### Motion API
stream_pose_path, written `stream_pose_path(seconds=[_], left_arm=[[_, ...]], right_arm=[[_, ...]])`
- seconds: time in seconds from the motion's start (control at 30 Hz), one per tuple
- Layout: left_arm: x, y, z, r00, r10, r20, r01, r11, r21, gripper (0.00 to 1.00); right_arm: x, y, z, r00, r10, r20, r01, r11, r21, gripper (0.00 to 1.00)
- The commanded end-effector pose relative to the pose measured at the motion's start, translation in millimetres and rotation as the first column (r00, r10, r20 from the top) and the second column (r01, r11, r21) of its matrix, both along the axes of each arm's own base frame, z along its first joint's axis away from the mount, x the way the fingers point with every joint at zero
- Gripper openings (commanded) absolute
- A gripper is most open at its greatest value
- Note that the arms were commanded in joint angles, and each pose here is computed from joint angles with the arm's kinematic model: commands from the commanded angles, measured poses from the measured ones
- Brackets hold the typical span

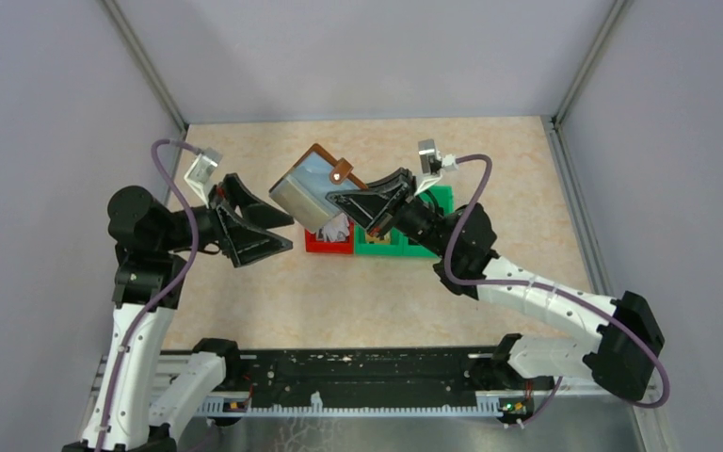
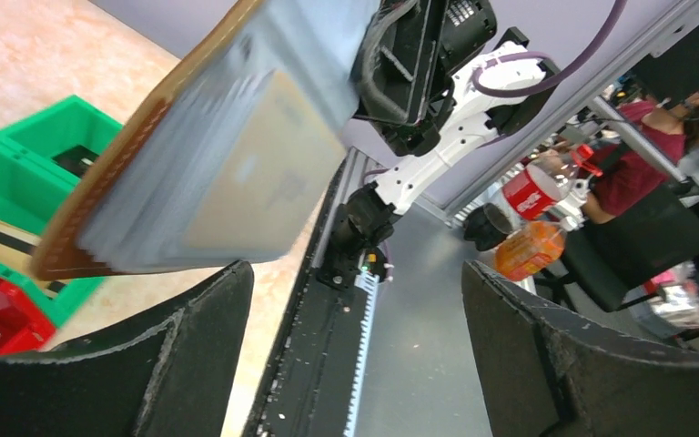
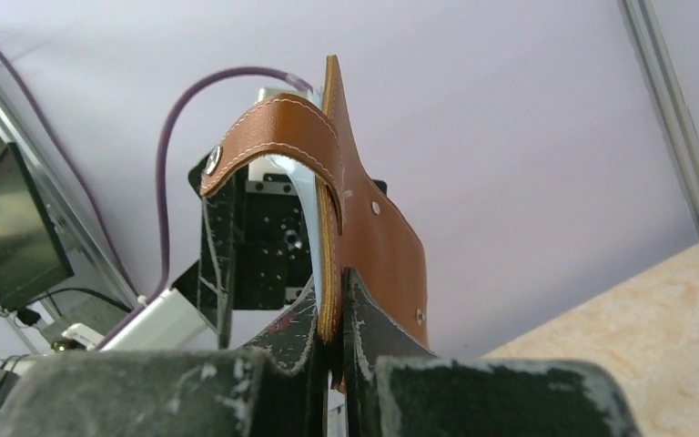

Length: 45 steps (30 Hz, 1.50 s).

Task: Take the credit cards out of the card holder
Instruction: Open the card holder.

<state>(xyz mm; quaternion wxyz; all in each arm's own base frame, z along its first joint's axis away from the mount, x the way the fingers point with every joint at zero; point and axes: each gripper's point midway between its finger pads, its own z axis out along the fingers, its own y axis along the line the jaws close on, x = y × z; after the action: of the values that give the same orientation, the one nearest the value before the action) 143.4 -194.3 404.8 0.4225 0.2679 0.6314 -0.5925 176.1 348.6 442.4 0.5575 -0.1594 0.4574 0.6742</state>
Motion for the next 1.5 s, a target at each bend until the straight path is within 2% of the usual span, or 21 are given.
stream_pose_path(seconds=[0.0,0.2,0.4,0.63,0.8,0.9,1.17,1.47], left_arm=[[2,2,-1,0.995,0.049,0.092,-0.051,0.999,0.019,0.85],[9,9,-1,0.967,0.12,0.226,-0.138,0.988,0.066,0.65],[21,15,3,0.935,0.206,0.29,-0.236,0.969,0.071,0.52],[24,15,2,0.943,0.216,0.251,-0.239,0.969,0.063,0.51],[39,23,1,0.914,0.31,0.261,-0.338,0.939,0.069,0.42],[43,24,0,0.912,0.327,0.246,-0.354,0.932,0.072,0.41],[32,16,-2,0.946,0.249,0.207,-0.268,0.961,0.07,0.42],[9,11,-2,0.955,0.118,0.272,-0.15,0.983,0.103,0.45]], right_arm=[[-23,-36,58,0.997,-0.002,0.082,-0.014,0.98,0.199,0.0],[-24,-40,60,0.995,-0.014,0.094,-0.004,0.983,0.182,0.0],[-28,-34,58,0.995,0.023,0.101,-0.039,0.987,0.154,0.0],[-32,-30,58,0.993,0.055,0.108,-0.071,0.987,0.143,0.0],[-35,-30,61,0.991,0.068,0.117,-0.085,0.986,0.144,0.0],[-37,-29,62,0.989,0.081,0.121,-0.098,0.985,0.14,0.0],[-37,-27,59,0.989,0.091,0.119,-0.107,0.986,0.13,0.0],[-34,-24,54,0.99,0.073,0.124,-0.086,0.991,0.102,0.0]])
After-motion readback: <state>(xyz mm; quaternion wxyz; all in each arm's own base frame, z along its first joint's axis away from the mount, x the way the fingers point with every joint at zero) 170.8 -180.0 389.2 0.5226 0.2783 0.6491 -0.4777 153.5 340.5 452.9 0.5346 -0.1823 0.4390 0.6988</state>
